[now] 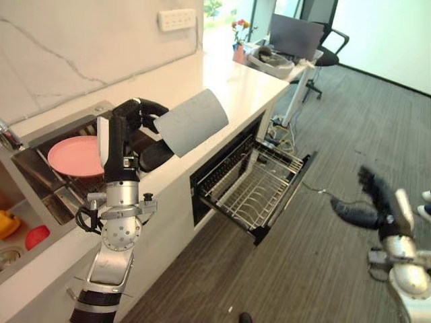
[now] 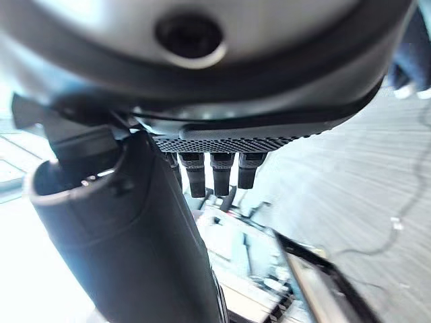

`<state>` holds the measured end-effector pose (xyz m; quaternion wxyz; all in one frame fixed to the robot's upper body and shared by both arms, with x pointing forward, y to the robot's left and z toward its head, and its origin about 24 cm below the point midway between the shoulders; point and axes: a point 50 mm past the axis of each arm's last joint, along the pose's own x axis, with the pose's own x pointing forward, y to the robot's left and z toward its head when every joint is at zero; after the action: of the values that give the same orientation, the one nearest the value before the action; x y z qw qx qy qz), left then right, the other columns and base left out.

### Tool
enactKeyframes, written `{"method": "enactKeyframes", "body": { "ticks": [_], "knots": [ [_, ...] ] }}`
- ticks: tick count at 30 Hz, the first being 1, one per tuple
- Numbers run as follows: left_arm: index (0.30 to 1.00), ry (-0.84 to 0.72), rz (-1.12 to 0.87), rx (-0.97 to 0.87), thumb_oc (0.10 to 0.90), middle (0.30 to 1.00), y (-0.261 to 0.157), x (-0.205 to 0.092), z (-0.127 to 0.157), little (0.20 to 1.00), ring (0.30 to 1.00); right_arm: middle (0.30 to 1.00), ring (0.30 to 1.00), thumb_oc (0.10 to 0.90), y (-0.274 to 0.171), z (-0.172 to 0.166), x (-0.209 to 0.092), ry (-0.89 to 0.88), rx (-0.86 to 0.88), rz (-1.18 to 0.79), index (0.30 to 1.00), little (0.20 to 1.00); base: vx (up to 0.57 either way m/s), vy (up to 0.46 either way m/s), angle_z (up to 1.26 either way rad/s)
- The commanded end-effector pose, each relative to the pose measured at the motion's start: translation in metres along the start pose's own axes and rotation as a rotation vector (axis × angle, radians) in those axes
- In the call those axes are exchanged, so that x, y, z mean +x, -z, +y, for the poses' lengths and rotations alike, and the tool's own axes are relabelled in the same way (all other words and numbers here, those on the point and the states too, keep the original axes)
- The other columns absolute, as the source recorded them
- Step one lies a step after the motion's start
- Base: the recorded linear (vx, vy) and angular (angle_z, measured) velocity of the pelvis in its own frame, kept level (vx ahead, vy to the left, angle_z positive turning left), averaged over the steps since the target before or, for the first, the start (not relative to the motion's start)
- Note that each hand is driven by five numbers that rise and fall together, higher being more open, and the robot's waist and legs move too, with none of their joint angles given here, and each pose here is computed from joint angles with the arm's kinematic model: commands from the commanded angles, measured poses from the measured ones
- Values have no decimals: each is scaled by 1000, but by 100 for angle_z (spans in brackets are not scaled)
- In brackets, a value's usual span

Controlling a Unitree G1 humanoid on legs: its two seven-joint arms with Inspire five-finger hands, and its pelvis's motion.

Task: Place the dishes in the dishwasher.

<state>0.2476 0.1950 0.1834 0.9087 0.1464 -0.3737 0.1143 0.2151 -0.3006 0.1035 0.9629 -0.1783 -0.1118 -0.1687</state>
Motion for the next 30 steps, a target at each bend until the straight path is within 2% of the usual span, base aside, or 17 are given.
{"method": "enactKeyframes", "body": {
  "ticks": [1, 3, 4, 5, 7, 8, 9, 15, 17, 22, 30],
  "knots": [
    [300, -4, -268, -96, 400, 300, -41, 25, -8, 300, 300, 900, 900, 800, -58, 3, 20, 15, 319, -341, 900, 900, 20, -26, -23],
    [300, 9, -274, -105, 400, 300, -41, 29, -14, 300, 300, 900, 900, 800, -67, 22, 21, -28, 551, -380, 900, 900, 22, -30, -18],
    [300, 35, -263, -63, 400, 300, -36, 37, -27, 300, 300, 900, 900, 800, -79, 53, 20, -128, 777, -402, 900, 900, 14, -31, -23],
    [300, 33, -266, -57, 400, 300, -36, 38, -27, 300, 300, 900, 900, 800, -80, 53, 20, -130, 784, -403, 900, 900, 16, -30, -17],
    [300, 50, -259, -50, 400, 300, -32, 43, -41, 300, 300, 900, 900, 800, -85, 81, 22, -174, 935, -376, 900, 900, 0, 0, 0],
    [300, 50, -259, -50, 400, 300, -32, 43, -41, 300, 300, 900, 900, 800, -85, 81, 22, -174, 935, -376, 900, 900, 19, -5, 8],
    [300, 50, -245, -60, 400, 300, -30, 51, -59, 300, 300, 900, 900, 800, -103, 116, 21, -289, 1106, -365, 900, 900, 22, 1, 7],
    [300, 77, -241, -51, 400, 300, -31, 64, -87, 300, 300, 900, 900, 800, -133, 146, 16, -370, 1391, -365, 900, 900, 21, 12, 7],
    [300, 97, -231, -54, 400, 300, -30, 66, -101, 300, 300, 900, 900, 800, -150, 151, 17, -389, 1473, -410, 900, 900, 15, 17, 0],
    [300, 134, -231, -72, 400, 300, -32, 63, -114, 300, 300, 900, 900, 800, -164, 157, 17, -418, 1538, -433, 900, 900, 0, 0, 0],
    [300, 274, -210, -110, 400, 300, -30, 40, -134, 300, 300, 900, 900, 800, -182, 155, 20, -418, 1593, -500, 900, 900, 7, 17, 4]
  ]
}}
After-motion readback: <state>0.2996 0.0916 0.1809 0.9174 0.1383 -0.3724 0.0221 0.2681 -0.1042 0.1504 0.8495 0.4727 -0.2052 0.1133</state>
